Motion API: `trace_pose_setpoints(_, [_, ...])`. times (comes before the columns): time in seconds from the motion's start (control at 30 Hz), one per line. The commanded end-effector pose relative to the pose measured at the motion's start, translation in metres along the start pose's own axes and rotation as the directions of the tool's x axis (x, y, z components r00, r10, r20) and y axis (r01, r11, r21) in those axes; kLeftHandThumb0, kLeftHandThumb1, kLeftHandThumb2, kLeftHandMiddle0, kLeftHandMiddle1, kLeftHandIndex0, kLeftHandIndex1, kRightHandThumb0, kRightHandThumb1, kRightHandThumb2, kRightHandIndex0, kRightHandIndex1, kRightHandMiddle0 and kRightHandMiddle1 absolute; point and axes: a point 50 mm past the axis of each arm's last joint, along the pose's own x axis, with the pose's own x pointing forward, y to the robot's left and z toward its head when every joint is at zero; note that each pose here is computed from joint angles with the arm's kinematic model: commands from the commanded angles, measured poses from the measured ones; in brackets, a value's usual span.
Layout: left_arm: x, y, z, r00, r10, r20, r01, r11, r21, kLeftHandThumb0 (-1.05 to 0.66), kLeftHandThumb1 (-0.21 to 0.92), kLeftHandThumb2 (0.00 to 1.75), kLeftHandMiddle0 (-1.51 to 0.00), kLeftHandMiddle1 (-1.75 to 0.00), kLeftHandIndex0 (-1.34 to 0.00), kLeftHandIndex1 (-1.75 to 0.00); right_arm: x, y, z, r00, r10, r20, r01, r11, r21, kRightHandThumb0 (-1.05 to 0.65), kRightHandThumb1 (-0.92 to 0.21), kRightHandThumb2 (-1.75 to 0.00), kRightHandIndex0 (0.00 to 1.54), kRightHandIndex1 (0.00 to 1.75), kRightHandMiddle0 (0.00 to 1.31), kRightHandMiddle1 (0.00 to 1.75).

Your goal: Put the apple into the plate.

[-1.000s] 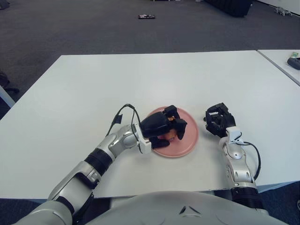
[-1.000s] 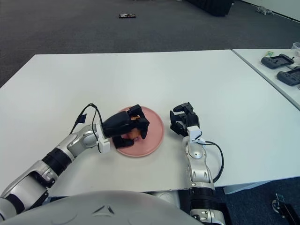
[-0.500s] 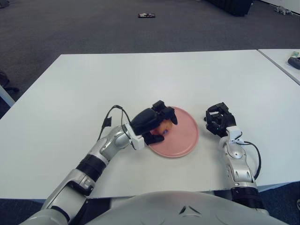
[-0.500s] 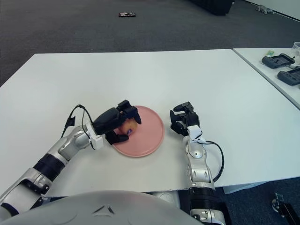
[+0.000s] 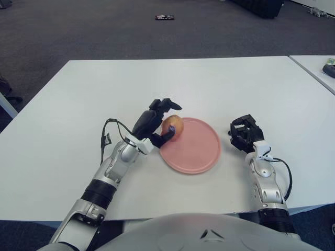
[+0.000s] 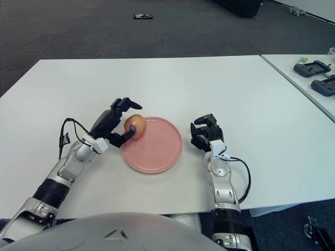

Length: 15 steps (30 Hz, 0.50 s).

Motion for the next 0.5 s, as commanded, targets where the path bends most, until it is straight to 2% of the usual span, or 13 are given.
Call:
trace_pose_setpoints(0.0, [-0.004,0.008,-0.001,0.994,0.102,-0.039,-0.104,0.992,-0.073,-0.42,0.11,1.32,0.00,-1.04,0.00,-1.21,-0.002,0.000,-0.003,1.000,0.006,-0.024,-0.006,1.000,0.000,-0.38,-0.67,-0.88,0.49,1.41,0.34,1.75])
trace_pose_setpoints(0.17, [-0.009,0.013,-0.001,0.970,0.233,-0.065,-0.240,0.962,-0.131,-0.49,0.13,1.29,0.00,-0.97,0.00,-1.21,-0.002,-0.001,-0.003,1.000,0.012,-0.017,-0.013,1.000,-0.016,-0.38,-0.69,-0.85,0.48,1.40,0.33,1.75])
trace_pose_setpoints(0.47, [-0.012,0.024,-0.001,0.903,0.417,-0.103,-0.430,0.882,-0.193,-0.70,0.29,1.13,0.00,-0.87,0.00,-1.19,-0.001,-0.001,-0.004,1.000,0.017,-0.013,-0.017,1.000,-0.022,-0.37,-0.71,-0.82,0.50,1.41,0.32,1.75])
